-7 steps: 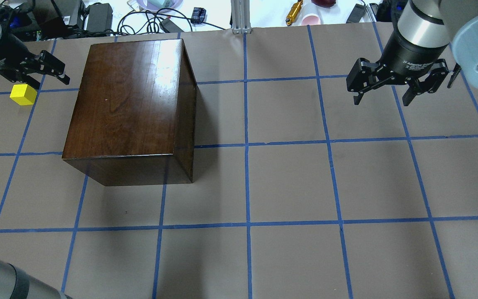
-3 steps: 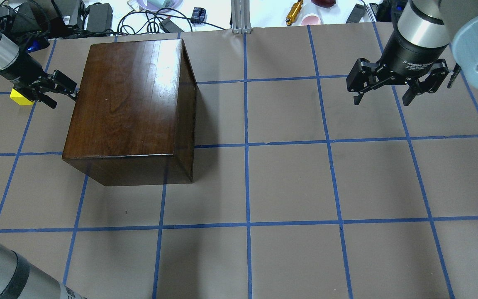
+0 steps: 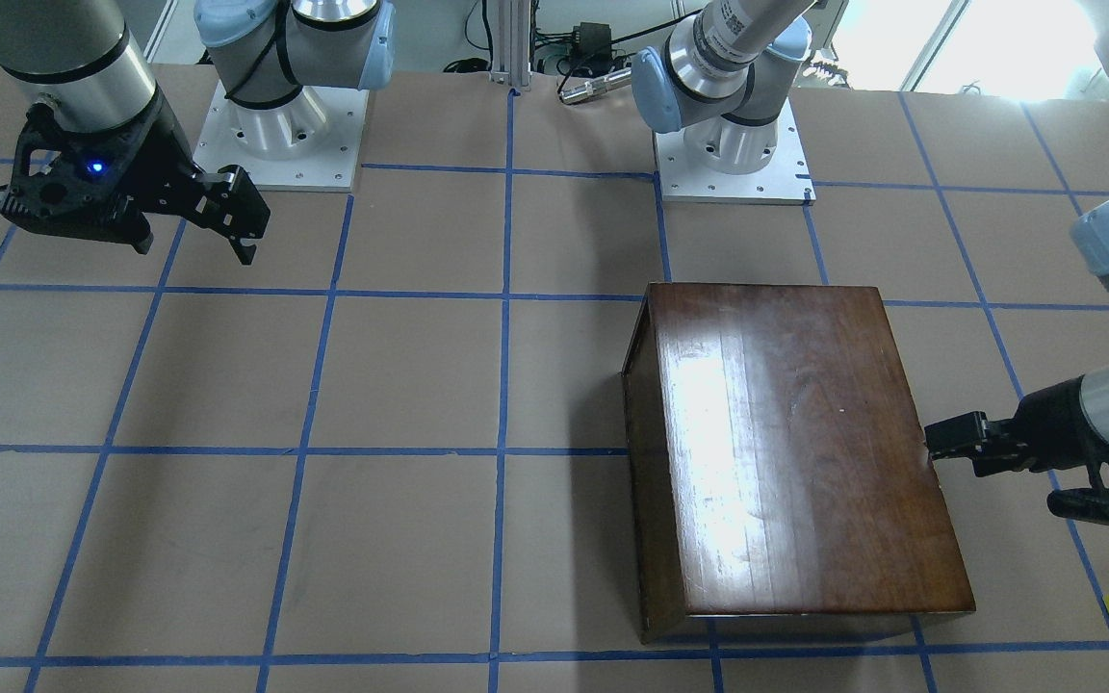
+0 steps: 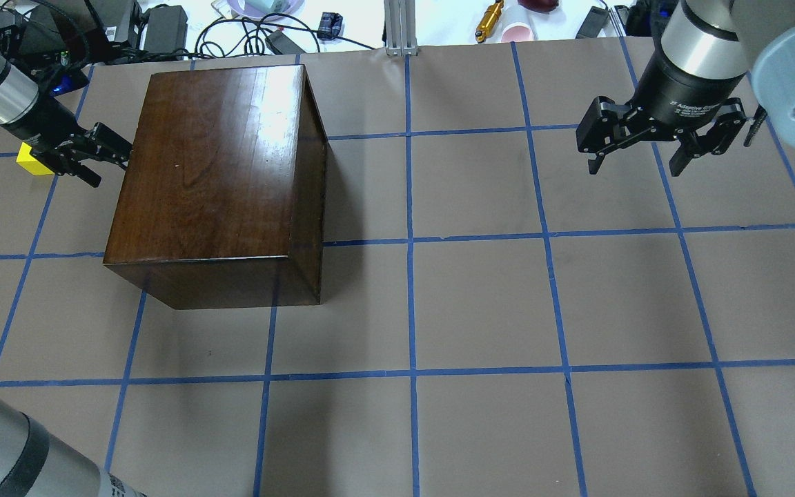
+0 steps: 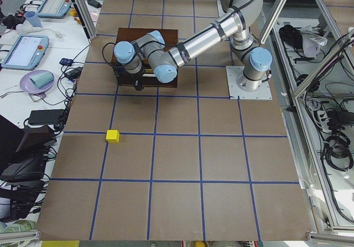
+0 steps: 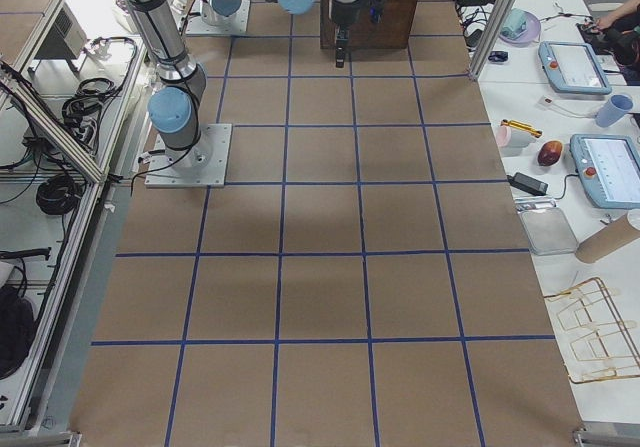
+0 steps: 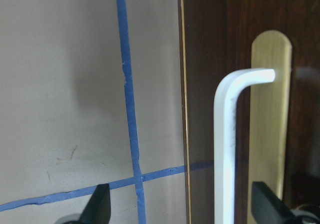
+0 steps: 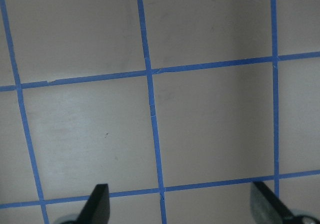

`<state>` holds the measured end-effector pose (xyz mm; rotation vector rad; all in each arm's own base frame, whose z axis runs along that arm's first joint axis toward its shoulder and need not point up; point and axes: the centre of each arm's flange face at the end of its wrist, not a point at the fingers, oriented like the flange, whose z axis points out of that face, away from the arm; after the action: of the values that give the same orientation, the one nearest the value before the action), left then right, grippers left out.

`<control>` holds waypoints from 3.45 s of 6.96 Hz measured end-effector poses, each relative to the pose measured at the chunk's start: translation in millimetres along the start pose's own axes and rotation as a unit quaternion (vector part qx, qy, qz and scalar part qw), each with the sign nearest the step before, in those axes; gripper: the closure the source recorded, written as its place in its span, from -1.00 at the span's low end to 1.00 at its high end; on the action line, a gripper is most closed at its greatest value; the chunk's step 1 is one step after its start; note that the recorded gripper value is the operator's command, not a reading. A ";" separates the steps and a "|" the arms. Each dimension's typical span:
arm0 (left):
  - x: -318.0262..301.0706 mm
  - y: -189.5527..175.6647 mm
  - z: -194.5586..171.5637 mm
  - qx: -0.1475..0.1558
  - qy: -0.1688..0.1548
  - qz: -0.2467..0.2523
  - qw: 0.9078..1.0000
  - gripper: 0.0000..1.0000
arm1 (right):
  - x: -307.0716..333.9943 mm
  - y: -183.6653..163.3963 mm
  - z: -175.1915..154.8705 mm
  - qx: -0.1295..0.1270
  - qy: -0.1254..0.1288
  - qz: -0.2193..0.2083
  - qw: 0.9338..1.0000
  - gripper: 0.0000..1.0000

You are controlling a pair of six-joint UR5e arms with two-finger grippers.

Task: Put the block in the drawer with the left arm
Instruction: 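Move the left gripper down beside the cabinet to the white drawer handle, then hook the white handle with the left gripper and pull the drawer open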

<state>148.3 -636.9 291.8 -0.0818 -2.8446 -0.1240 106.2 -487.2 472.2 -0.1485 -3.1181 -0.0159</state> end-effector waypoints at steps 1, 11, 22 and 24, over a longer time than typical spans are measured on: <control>-1.4 -1.5 4.5 -0.003 0.002 -0.001 1.000 -1.00 | 0.0 0.0 0.0 0.000 0.000 0.000 1.000 -1.00; -35.1 -1.5 1.6 0.005 -0.004 -0.020 1.000 -0.96 | 0.0 0.0 0.0 0.000 0.000 0.000 1.000 -1.00; -77.8 11.7 -23.0 0.017 -0.028 -0.034 0.999 -0.98 | 0.0 0.0 0.0 0.000 0.000 0.000 1.000 -1.00; -88.6 17.0 -27.9 0.021 -0.034 -0.040 0.998 -0.98 | 0.0 0.0 0.0 0.000 0.000 0.000 1.000 -1.00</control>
<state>242.1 -626.5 293.9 0.0359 -2.9171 -0.0809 106.3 -487.2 472.2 -0.1485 -3.1181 -0.0159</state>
